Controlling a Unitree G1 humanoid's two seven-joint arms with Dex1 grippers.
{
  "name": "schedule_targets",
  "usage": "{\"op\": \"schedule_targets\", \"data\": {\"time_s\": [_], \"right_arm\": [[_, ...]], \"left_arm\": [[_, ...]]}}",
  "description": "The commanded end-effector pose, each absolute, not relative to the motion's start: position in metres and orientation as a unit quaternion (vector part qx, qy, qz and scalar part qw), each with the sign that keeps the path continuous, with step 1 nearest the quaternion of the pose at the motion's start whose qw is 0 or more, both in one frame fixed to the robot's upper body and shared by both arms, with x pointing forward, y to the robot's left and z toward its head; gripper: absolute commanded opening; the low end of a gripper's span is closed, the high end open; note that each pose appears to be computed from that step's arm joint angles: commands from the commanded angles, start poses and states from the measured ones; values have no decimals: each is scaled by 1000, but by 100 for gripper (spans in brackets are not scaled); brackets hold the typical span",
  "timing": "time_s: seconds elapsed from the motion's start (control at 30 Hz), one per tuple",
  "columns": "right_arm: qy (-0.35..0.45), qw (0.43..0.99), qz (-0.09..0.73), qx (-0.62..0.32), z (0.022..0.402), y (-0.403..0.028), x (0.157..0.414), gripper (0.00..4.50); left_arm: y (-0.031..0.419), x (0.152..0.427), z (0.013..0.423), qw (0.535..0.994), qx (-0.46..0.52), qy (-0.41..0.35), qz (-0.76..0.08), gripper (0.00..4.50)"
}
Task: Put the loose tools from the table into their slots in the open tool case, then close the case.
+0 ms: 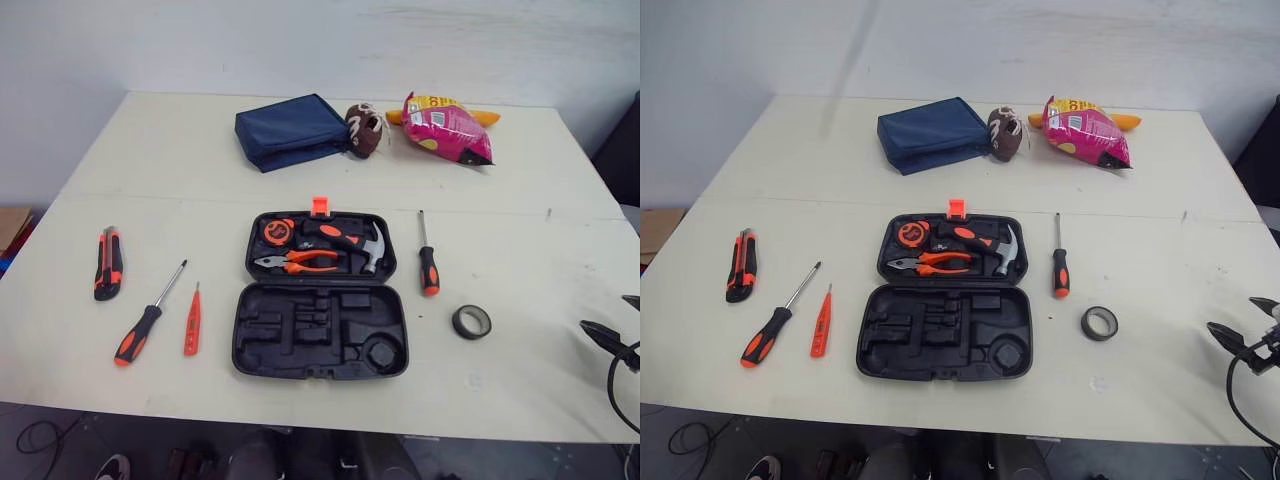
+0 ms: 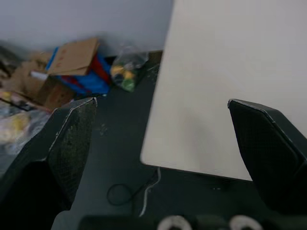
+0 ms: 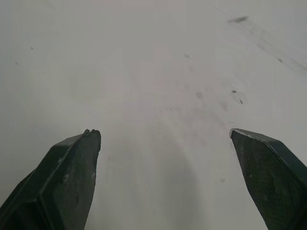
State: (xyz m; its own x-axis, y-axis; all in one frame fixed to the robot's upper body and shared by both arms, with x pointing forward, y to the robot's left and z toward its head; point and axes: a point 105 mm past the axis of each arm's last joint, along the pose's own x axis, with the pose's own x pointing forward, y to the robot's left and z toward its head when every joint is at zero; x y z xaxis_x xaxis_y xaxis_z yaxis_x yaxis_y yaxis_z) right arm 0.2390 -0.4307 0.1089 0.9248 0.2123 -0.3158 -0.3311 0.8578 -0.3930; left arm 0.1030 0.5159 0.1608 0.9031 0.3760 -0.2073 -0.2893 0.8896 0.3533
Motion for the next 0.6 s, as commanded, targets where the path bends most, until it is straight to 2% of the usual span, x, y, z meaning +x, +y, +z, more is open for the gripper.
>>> {"op": "schedule_targets", "data": {"time_s": [0.03, 0.2, 0.33, 0.5, 0.6], "right_arm": [[93, 954, 166, -230, 122, -423, 246, 450], [43, 951, 220, -211, 129, -397, 263, 450], [-41, 940, 283, -187, 152, -359, 287, 450], [-131, 887, 400, -190, 174, -294, 297, 450], [-184, 839, 481, -177, 191, -244, 296, 450]], "left_arm": [[510, 110, 176, 968, 169, 102, 153, 443], [487, 129, 178, 978, 158, 70, 112, 443], [441, 154, 174, 990, 124, 72, 11, 443], [401, 171, 171, 987, 86, 122, -59, 443], [375, 177, 157, 975, 50, 193, -95, 443]]}}
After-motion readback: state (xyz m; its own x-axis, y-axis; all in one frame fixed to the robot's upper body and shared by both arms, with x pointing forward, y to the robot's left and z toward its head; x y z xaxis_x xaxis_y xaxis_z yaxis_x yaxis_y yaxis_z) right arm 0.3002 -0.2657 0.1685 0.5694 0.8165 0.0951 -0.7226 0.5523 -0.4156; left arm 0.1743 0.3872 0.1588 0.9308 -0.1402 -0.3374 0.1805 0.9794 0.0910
